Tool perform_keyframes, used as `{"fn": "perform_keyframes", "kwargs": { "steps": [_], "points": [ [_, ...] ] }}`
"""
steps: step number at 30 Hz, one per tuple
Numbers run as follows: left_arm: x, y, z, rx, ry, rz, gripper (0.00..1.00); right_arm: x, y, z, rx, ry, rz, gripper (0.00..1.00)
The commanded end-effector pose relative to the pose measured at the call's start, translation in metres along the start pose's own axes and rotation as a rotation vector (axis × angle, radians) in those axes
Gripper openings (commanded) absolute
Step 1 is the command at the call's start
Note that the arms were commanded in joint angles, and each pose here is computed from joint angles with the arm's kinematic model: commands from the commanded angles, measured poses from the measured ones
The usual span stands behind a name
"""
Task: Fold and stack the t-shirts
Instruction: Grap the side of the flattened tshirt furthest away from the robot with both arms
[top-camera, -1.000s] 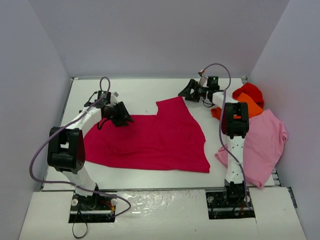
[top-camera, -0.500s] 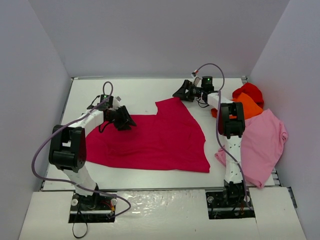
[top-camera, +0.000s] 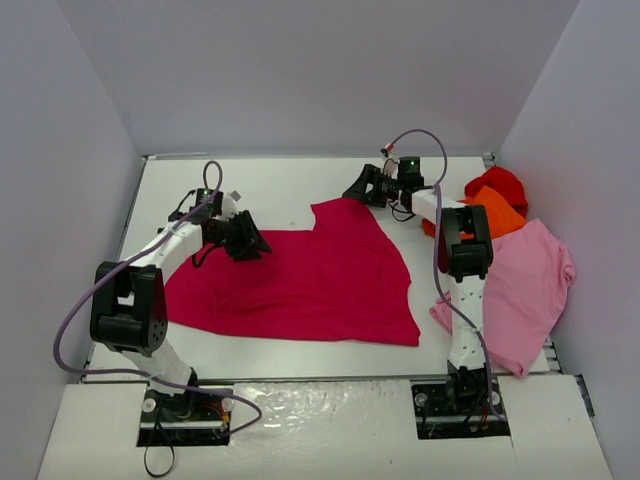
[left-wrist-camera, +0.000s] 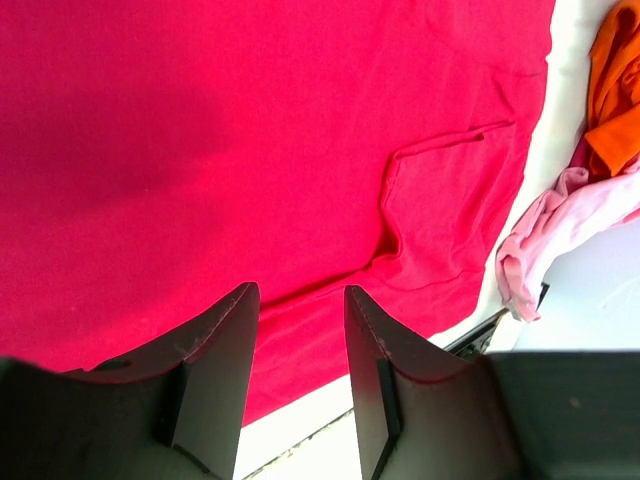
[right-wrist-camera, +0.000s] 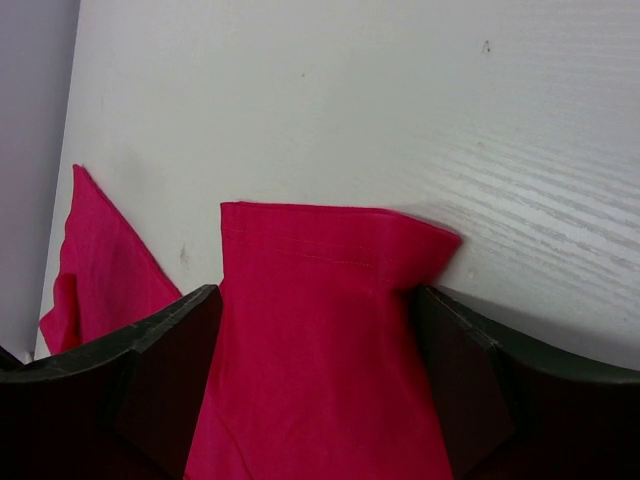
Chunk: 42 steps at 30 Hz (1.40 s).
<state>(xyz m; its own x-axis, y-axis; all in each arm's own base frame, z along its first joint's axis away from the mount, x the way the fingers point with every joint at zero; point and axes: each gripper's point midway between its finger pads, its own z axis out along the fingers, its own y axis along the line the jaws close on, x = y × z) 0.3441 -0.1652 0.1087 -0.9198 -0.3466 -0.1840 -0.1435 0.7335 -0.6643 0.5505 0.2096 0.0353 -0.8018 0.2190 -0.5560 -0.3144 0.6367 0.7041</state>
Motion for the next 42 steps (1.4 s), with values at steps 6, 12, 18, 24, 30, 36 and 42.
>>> {"fn": "perform_keyframes", "kwargs": {
  "steps": [6, 12, 18, 24, 30, 36, 42],
  "points": [
    [0.016, -0.026, -0.020, 0.109, 0.062, 0.042, 0.36, 0.039, -0.027, -0.060, 0.451, 0.054, 0.181, 0.83],
    [-0.005, -0.046, -0.030, 0.133, 0.040, 0.119, 0.36, 0.020, 0.004, -0.083, 0.437, -0.002, 0.155, 0.85],
    [-0.008, -0.036, -0.023, 0.166, 0.038, 0.105, 0.36, 0.013, 0.028, -0.100, 0.452, -0.016, 0.153, 0.85],
    [-0.008, -0.032, -0.025, 0.162, 0.030, 0.105, 0.36, -0.021, 0.089, -0.130, 0.401, -0.067, 0.126, 0.85],
    [-0.013, -0.027, -0.030, 0.151, -0.004, 0.105, 0.36, -0.055, 0.138, -0.173, 0.400, -0.115, 0.023, 0.88],
    [-0.013, -0.025, -0.029, 0.153, 0.002, 0.092, 0.36, -0.052, 0.124, -0.194, 0.515, -0.097, -0.044, 0.89],
    [-0.015, -0.021, -0.028, 0.148, 0.001, 0.086, 0.36, -0.031, 0.103, -0.181, 0.520, -0.022, -0.008, 0.89]
  ]
}}
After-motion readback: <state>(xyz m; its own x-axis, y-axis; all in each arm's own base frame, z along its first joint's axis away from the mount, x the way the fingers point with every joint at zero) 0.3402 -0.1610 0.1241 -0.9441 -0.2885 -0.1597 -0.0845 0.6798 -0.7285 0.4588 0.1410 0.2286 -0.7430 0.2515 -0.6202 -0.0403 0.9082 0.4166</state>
